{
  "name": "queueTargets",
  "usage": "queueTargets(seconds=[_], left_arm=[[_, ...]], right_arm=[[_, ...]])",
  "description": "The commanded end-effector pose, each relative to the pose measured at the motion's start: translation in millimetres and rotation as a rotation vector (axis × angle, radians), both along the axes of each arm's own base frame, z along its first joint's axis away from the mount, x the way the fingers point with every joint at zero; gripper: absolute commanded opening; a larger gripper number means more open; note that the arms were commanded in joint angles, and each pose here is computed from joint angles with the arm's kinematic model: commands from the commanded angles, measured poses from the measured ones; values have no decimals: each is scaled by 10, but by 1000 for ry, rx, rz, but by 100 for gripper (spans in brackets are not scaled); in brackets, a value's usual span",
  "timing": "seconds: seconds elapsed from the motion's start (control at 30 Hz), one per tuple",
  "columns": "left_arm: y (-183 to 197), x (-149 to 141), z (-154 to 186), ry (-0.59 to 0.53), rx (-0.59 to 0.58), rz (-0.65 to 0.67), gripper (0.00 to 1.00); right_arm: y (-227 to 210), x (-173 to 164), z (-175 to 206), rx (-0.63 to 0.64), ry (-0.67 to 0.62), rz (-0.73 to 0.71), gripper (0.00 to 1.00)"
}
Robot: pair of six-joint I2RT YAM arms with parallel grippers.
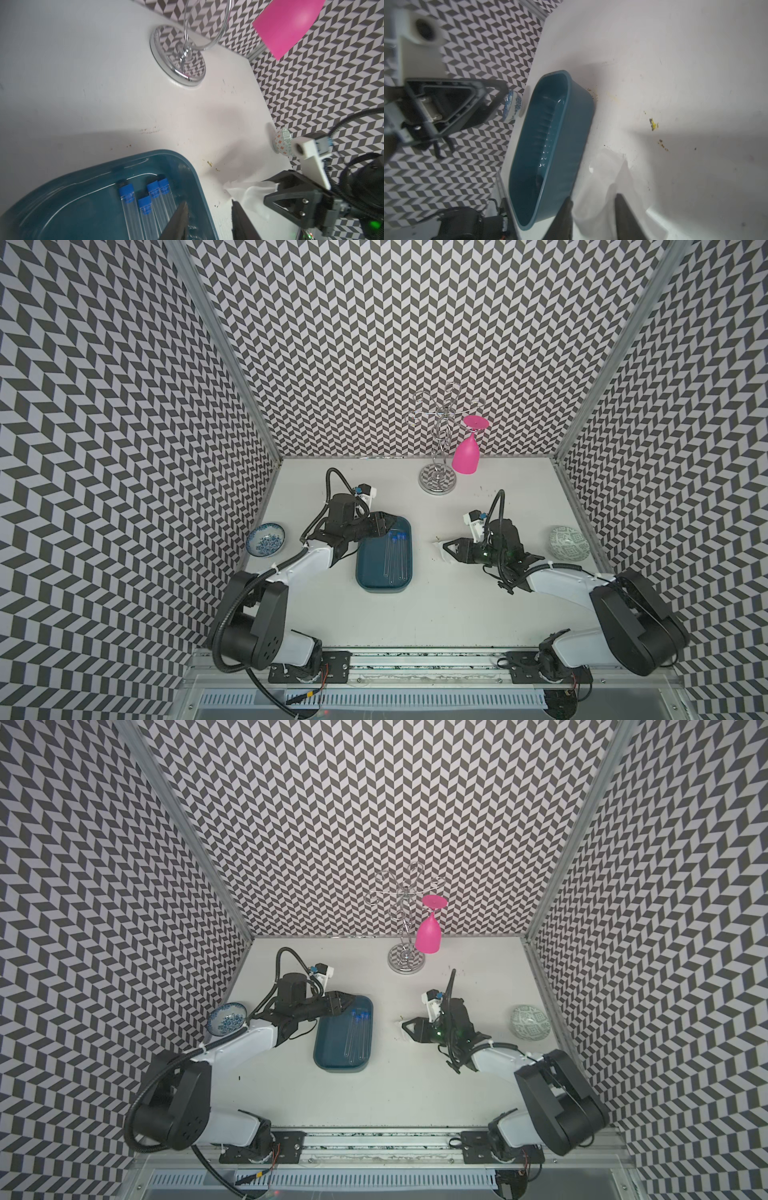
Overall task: Wipe the exteriors of test tubes
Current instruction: Place the cleaning item at the center of the board, then reset both arms
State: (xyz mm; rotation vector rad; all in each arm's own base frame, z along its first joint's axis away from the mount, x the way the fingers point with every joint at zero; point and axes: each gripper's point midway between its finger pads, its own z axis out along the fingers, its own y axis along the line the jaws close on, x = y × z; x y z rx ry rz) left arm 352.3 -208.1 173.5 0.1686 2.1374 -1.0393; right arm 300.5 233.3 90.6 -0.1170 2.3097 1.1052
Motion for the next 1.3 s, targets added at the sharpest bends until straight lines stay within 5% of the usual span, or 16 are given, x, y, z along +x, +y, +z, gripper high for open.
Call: queueTargets(seconds=[0.0,0.23,0.33,0.47,0.57,0.77,1.0,1.1,1.17,1.27], left_arm=[[206,37,240,-122,14,87,44],[728,14,337,-204,57,286,57],[1080,86,421,-228,103,440,73],[1720,129,492,-266,176,744,99],[2038,83,491,-345,226,869,100],[2253,48,209,-501,469,895,100],[2143,173,-131,-556,498,816,100],[2094,376,-217,-520,551,747,100],[2050,352,-126,-622,567,719,99],[2226,246,-250,-648,487,773,99]], right_arm=[[-86,137,-81,-50,-17,-64,51],[-263,247,185,-151,-75,-135,79],[-339,315,520,-190,-160,-161,87],[-610,398,1038,-249,-368,-281,100],[-985,423,1369,-310,-567,-459,100],[-1576,346,1304,-574,-803,-666,100],[-1816,481,736,-714,-771,-723,100],[-1909,609,784,-740,-837,-800,100],[-1877,812,735,-776,-824,-748,100],[-2005,943,732,-787,-857,-783,100]])
